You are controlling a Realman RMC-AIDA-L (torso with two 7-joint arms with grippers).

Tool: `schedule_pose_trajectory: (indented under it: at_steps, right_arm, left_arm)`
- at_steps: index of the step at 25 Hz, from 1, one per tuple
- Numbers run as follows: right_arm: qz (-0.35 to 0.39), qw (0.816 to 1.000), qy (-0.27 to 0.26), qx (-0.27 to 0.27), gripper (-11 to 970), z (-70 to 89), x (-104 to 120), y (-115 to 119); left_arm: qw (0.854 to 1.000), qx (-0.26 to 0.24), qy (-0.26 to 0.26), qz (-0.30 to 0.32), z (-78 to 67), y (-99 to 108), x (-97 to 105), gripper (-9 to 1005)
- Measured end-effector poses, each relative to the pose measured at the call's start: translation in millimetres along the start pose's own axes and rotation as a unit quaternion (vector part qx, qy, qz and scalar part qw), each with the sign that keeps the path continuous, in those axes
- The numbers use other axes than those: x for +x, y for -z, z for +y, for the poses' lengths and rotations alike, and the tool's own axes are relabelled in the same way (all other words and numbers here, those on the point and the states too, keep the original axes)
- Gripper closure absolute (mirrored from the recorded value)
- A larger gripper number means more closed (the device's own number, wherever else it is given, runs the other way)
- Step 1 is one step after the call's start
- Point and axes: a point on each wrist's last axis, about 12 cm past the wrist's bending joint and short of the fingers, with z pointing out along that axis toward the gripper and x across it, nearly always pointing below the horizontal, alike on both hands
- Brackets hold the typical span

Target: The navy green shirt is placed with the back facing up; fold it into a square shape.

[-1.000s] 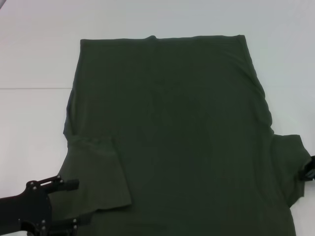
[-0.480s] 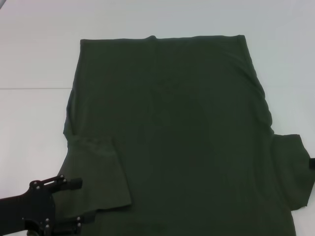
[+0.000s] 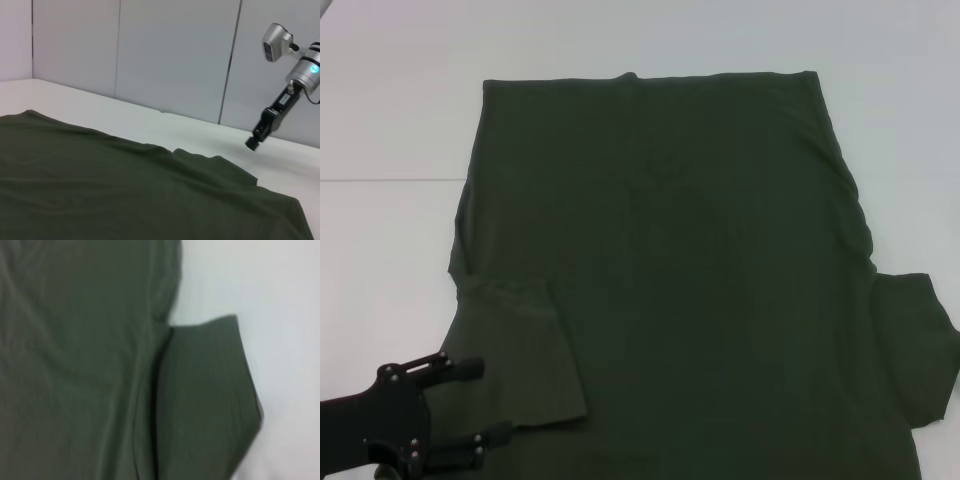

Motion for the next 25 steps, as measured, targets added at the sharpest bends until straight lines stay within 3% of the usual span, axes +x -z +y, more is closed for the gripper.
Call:
schedule_pose_trajectory:
  at_steps: [9, 11, 17, 22, 25]
  right_arm:
    - [0.012, 0.999, 0.009, 0.049, 658, 9.9, -21.7, -4.1]
    - [0.007, 0.999, 0.010, 0.050, 445, 11.7, -26.5, -6.7]
    - [0.001, 0.999, -0.001, 0.046, 205, 19.2, -36.2, -16.1]
    - [0.001, 0.999, -0.017, 0.045, 134, 21.0, -38.0, -21.6]
    - [-0.003, 0.998, -0.022, 0.050, 139, 18.5, -37.3, -23.5]
  left_arm:
    - [1.000, 0.002, 0.007, -0.016, 0.1, -4.1, -0.7, 151]
    - [1.000, 0.002, 0.010, -0.022, -0.1, -5.6, -0.8, 151]
    - [1.000, -0.001, 0.009, -0.021, 0.6, -6.1, -0.2, 151]
    - [1.000, -0.001, 0.005, -0.017, 1.6, -4.8, -0.2, 151]
    - [1.000, -0.001, 0.004, -0.017, 2.0, -5.2, -0.8, 151]
